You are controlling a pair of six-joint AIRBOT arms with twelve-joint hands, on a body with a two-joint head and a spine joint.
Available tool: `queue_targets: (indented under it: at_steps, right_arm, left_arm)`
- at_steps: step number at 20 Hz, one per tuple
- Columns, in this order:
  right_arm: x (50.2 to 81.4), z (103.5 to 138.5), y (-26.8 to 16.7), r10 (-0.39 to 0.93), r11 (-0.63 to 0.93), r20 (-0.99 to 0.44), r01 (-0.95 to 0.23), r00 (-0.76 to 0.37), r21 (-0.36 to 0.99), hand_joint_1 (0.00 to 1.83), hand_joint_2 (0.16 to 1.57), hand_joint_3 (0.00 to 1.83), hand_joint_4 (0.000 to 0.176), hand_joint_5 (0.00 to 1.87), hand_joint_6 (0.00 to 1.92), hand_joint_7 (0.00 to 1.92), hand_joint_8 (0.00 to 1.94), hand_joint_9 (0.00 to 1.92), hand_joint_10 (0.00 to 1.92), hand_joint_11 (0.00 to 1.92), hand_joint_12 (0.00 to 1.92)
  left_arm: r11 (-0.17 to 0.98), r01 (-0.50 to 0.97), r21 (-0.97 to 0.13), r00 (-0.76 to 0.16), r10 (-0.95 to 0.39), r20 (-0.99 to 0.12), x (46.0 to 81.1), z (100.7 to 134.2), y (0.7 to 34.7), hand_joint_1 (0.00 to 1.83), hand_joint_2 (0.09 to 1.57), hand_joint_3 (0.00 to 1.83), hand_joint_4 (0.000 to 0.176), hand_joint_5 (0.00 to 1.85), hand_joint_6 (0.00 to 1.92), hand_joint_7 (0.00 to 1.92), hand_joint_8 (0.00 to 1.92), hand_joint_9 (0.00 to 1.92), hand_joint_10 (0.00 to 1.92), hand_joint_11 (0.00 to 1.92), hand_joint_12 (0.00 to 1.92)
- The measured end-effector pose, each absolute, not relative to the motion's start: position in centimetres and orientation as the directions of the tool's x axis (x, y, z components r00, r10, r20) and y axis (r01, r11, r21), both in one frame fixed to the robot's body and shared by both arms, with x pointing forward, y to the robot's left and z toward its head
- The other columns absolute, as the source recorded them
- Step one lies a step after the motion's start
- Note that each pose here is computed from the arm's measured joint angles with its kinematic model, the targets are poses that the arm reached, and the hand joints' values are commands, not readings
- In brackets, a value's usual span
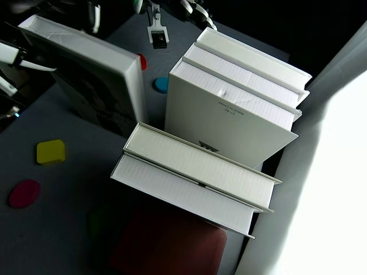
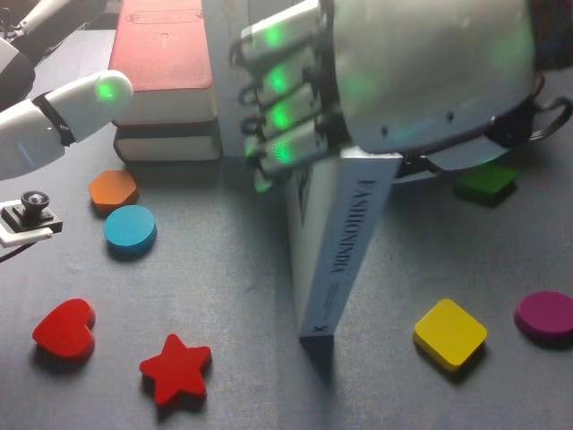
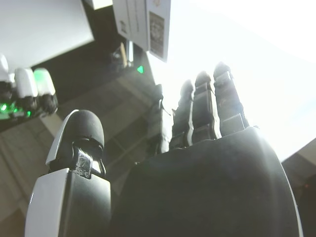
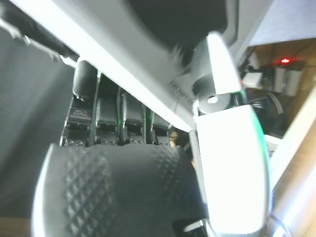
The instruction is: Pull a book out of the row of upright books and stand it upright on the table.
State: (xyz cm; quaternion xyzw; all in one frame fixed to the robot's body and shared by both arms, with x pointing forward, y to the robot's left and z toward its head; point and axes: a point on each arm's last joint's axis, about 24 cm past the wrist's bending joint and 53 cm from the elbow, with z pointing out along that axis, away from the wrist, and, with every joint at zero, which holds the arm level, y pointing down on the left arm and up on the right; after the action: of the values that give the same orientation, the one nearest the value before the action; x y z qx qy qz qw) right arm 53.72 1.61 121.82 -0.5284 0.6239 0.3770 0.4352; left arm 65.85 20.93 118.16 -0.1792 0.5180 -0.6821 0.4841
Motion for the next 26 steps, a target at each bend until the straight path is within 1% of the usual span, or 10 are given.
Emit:
queue_targets:
  at_steps: [2, 4, 6, 9, 10, 13, 14, 15, 16, 26]
  right_arm:
    - [53.7, 121.7, 1.3, -0.339, 0.156, -0.939, -0.988, -0.058, 0.004, 1.05, 0.91, 0.0, 0.032, 0.33, 0.05, 0.33, 0.0, 0.32, 0.2, 0.0, 1.61]
    - [53.9, 121.7, 1.0, -0.336, 0.165, -0.94, -0.986, -0.061, 0.004, 0.85, 0.89, 0.0, 0.08, 0.21, 0.0, 0.13, 0.0, 0.14, 0.08, 0.0, 1.24]
    - [54.2, 121.8, 0.7, -0.335, 0.177, -0.94, -0.984, -0.063, 0.003, 0.7, 0.93, 0.01, 0.0, 0.18, 0.03, 0.09, 0.0, 0.03, 0.02, 0.0, 0.66]
    - [54.9, 122.1, 0.0, -0.324, 0.21, -0.944, -0.978, -0.066, -0.004, 0.59, 0.93, 0.0, 0.0, 0.0, 0.0, 0.0, 0.0, 0.0, 0.0, 0.0, 0.01]
    - [55.2, 122.7, -0.4, -0.301, 0.231, -0.95, -0.973, -0.081, 0.01, 0.68, 0.85, 0.0, 0.0, 0.0, 0.0, 0.0, 0.0, 0.0, 0.0, 0.0, 0.0]
    - [56.2, 124.1, -1.6, -0.239, 0.281, -0.965, -0.959, -0.106, 0.036, 0.7, 0.84, 0.0, 0.0, 0.0, 0.0, 0.0, 0.0, 0.0, 0.0, 0.0, 0.0]
    - [56.5, 124.5, -2.1, -0.218, 0.298, -0.97, -0.954, -0.111, 0.043, 0.8, 0.8, 0.0, 0.096, 0.0, 0.0, 0.0, 0.0, 0.0, 0.0, 0.0, 0.0]
    - [56.7, 124.8, -2.5, -0.204, 0.311, -0.972, -0.949, -0.117, 0.048, 0.89, 0.73, 0.0, 0.16, 0.0, 0.0, 0.0, 0.0, 0.0, 0.0, 0.0, 0.0]
    - [57.1, 125.5, -3.0, -0.179, 0.331, -0.976, -0.942, -0.12, 0.055, 0.96, 0.71, 0.0, 0.154, 0.0, 0.0, 0.0, 0.0, 0.0, 0.0, 0.0, 0.0]
    - [59.4, 127.7, -7.3, -0.035, 0.455, -0.985, -0.88, -0.168, 0.134, 0.82, 0.75, 0.0, 0.176, 0.0, 0.0, 0.0, 0.0, 0.0, 0.0, 0.0, 0.0]
  left_arm:
    - [0.005, 0.475, -0.88, -0.467, -0.846, -0.257, 65.9, 118.2, 20.9, 0.21, 1.32, 0.0, 0.076, 0.16, 0.0, 0.0, 0.0, 0.0, 0.0, 0.0, 0.0]
    - [0.005, 0.475, -0.88, -0.466, -0.847, -0.256, 65.8, 118.2, 21.0, 0.22, 1.29, 0.0, 0.114, 0.16, 0.0, 0.0, 0.0, 0.0, 0.0, 0.0, 0.0]
    - [0.004, 0.476, -0.879, -0.467, -0.846, -0.257, 65.8, 118.2, 20.9, 0.08, 1.16, 0.0, 0.11, 0.13, 0.0, 0.0, 0.0, 0.0, 0.0, 0.0, 0.0]
    - [0.003, 0.479, -0.878, -0.465, -0.847, -0.256, 65.8, 118.3, 21.0, 0.23, 1.12, 0.0, 0.135, 0.14, 0.0, 0.0, 0.0, 0.0, 0.0, 0.0, 0.0]
    - [0.002, 0.48, -0.877, -0.465, -0.847, -0.256, 65.8, 118.3, 21.0, 0.19, 1.21, 0.0, 0.064, 0.03, 0.0, 0.0, 0.0, 0.0, 0.0, 0.0, 0.0]
    - [0.001, 0.48, -0.877, -0.466, -0.847, -0.256, 65.8, 118.3, 21.0, 0.19, 1.23, 0.01, 0.049, 0.0, 0.0, 0.0, 0.0, 0.0, 0.0, 0.0, 0.0]
    - [0.001, 0.48, -0.877, -0.465, -0.847, -0.256, 65.8, 118.3, 21.0, 0.33, 1.28, 0.02, 0.114, 0.09, 0.03, 0.0, 0.0, 0.0, 0.0, 0.0, 0.0]
    - [0.001, 0.48, -0.878, -0.464, -0.849, -0.254, 65.8, 118.3, 21.0, 0.36, 1.3, 0.03, 0.131, 0.11, 0.03, 0.0, 0.0, 0.0, 0.0, 0.0, 0.0]
    - [0.0, 0.48, -0.877, -0.461, -0.85, -0.253, 65.8, 118.4, 21.1, 0.34, 1.31, 0.02, 0.147, 0.1, 0.02, 0.0, 0.0, 0.0, 0.0, 0.0, 0.0]
    - [-0.006, 0.489, -0.872, -0.461, -0.85, -0.253, 65.7, 118.6, 21.1, 0.34, 1.32, 0.0, 0.097, 0.16, 0.02, 0.01, 0.0, 0.0, 0.0, 0.0, 0.0]
